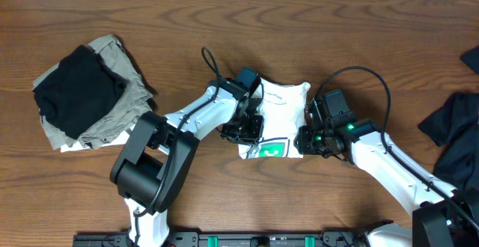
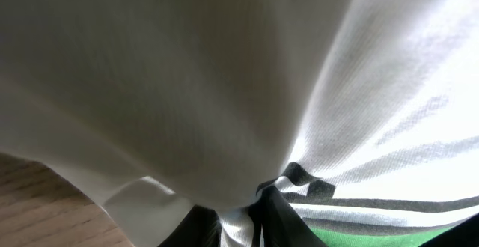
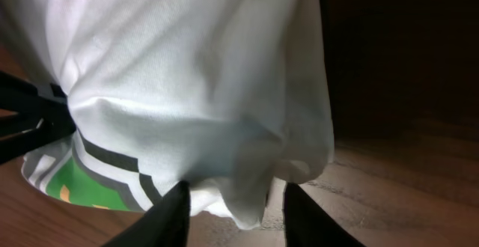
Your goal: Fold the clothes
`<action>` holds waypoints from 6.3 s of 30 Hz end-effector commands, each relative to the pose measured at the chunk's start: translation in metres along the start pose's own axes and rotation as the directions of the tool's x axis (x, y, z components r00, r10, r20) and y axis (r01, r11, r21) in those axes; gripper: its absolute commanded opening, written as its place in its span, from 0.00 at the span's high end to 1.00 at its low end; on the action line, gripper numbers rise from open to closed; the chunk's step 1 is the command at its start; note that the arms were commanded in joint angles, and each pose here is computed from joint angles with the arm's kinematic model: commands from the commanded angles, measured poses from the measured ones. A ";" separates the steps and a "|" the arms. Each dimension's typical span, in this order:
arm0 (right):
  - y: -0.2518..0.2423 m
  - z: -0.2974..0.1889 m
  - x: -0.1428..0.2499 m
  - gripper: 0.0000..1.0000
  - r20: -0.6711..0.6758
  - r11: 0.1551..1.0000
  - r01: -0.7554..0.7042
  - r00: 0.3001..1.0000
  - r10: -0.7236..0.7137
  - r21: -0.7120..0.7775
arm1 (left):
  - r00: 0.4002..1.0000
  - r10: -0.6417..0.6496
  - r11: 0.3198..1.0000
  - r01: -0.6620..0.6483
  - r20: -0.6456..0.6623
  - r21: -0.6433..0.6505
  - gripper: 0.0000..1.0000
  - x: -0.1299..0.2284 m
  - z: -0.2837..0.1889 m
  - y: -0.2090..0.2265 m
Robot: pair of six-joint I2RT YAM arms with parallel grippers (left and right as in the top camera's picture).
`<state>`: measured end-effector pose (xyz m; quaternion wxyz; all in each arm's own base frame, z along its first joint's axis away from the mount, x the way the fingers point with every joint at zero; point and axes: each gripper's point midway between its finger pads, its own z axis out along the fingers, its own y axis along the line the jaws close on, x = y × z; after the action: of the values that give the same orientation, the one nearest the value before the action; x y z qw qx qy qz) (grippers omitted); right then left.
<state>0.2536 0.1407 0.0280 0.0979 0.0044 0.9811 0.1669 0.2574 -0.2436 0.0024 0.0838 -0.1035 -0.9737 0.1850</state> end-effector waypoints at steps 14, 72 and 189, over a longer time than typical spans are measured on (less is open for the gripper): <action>0.016 -0.008 0.000 0.99 -0.040 0.995 0.039 0.998 -0.042 -0.089 | 1.000 -0.015 0.997 0.013 -0.018 -0.076 0.79 0.009 0.007 0.018; 0.035 -0.027 0.000 0.95 -0.052 0.965 0.220 0.972 -0.229 -0.145 | 0.980 0.015 0.997 0.000 0.198 -0.075 0.55 -0.003 -0.075 0.011; -0.021 -0.168 -0.046 0.60 0.162 0.980 0.098 0.979 -0.126 0.172 | 0.799 -0.070 0.714 0.458 0.597 -0.530 0.94 -0.066 -0.308 0.257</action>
<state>0.2666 0.0674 0.1840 0.1848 -0.0258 0.9787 0.0854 0.4258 0.0574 0.1555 -0.1783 0.0311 -0.9725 -0.1466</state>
